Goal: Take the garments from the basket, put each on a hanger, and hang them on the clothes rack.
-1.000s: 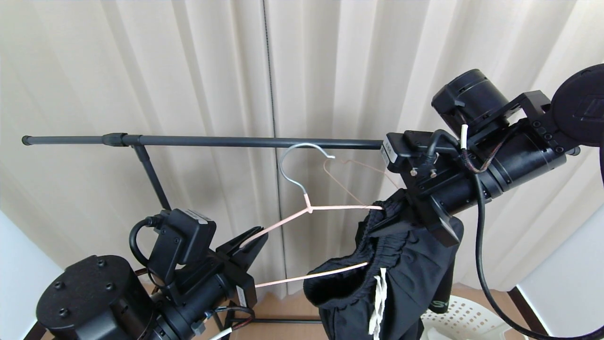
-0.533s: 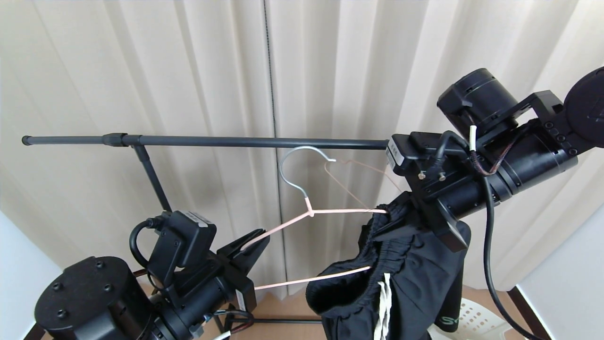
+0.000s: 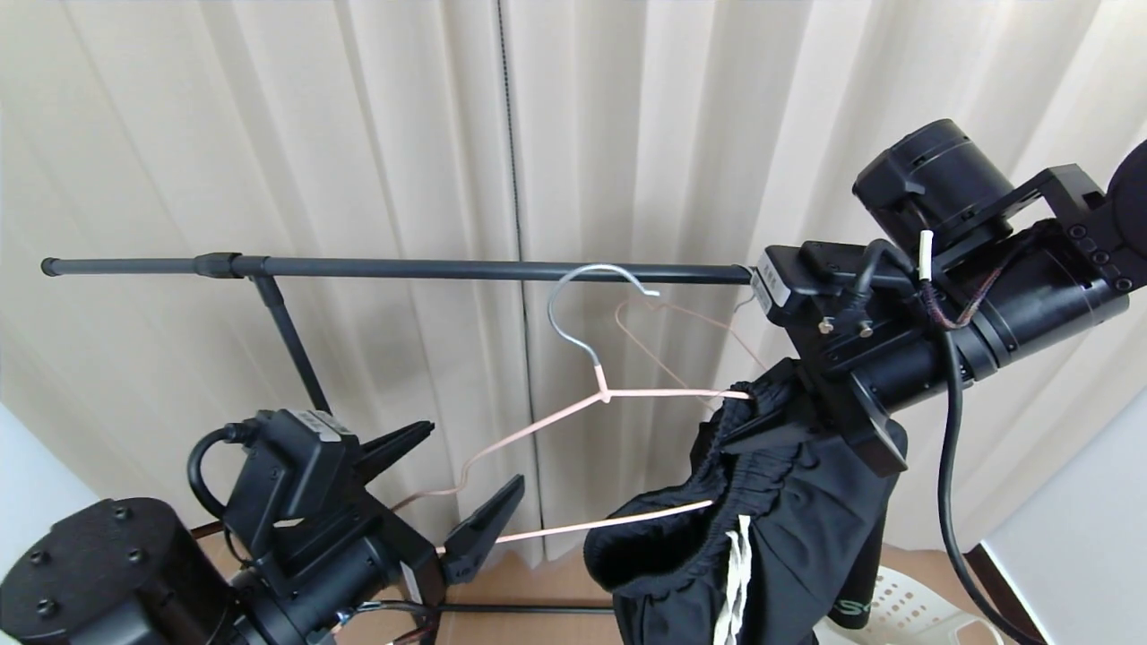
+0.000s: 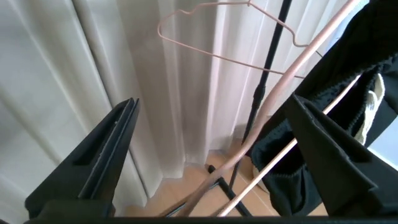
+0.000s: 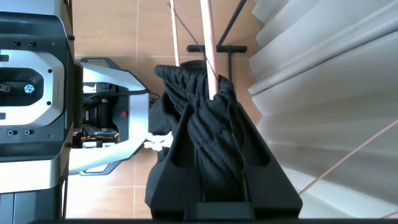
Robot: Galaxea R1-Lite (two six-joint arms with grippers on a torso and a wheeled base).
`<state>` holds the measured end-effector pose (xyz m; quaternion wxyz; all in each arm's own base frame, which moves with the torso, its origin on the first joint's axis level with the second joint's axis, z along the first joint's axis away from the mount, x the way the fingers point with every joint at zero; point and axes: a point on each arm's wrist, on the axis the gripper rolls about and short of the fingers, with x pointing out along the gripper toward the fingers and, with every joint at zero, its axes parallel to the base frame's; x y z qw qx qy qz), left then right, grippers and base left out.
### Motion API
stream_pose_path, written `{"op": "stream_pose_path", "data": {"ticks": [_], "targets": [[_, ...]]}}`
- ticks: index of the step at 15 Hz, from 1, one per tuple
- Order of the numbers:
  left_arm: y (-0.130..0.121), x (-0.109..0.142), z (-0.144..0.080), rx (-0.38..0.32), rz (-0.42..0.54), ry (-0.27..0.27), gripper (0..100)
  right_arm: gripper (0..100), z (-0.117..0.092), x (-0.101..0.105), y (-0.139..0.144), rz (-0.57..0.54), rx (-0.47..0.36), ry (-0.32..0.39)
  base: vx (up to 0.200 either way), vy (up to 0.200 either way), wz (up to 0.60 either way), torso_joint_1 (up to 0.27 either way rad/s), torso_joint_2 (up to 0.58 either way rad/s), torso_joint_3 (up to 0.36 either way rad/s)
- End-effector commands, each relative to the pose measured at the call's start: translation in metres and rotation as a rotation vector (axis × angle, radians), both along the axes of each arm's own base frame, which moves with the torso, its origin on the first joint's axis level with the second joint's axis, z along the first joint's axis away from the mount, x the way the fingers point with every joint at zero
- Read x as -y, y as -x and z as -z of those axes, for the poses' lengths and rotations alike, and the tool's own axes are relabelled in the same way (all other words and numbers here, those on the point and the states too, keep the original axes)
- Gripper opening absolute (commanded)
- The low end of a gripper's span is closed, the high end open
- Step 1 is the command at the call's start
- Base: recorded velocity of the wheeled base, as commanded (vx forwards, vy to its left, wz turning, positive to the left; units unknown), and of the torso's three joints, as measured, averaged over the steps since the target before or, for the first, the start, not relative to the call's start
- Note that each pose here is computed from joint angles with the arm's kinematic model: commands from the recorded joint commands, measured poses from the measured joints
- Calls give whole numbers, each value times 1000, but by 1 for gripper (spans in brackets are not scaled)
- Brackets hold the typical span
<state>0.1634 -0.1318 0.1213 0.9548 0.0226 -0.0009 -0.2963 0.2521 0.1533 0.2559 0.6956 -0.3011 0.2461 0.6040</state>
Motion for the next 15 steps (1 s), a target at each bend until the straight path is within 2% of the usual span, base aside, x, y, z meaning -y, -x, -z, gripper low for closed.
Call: {"op": "stream_pose_path", "data": {"ticks": [1,2,5,8,9,10,11,12,13,14,15], "targets": [[7,-19,-10,38,-26,31,100,0,-3,2,2,2,8,-5,0,0,0,0,0,0],[12,-30,-17,64,-37,52,100,0,-4,2,2,5,11,-7,0,0,0,0,0,0],[21,-47,-20,74,-58,73,100,0,-7,6,2,29,7,-14,0,0,0,0,0,0],[25,-63,-31,82,-119,197,100,0,-14,10,4,80,-3,-42,0,0,0,0,0,0],[25,-63,-31,70,-121,204,100,0,-14,10,4,84,-6,-43,0,0,0,0,0,0],[22,-69,-26,-32,-165,257,100,0,-20,14,8,113,-14,-60,0,0,0,0,0,0],[18,-71,-25,-85,-187,279,100,0,-21,15,10,124,-16,-65,0,0,0,0,0,0],[15,-71,-23,-140,-197,292,100,0,-24,18,12,138,-19,-74,0,0,0,0,0,0],[11,-69,-19,-257,-214,303,100,0,-27,20,14,182,-45,-88,0,0,0,0,0,0],[9,-68,-18,-289,-219,297,100,0,-27,21,15,195,-57,-93,0,0,0,0,0,0],[3,-64,-18,-379,-229,293,100,0,-31,23,19,217,-65,-107,0,0,0,0,0,0]]}}
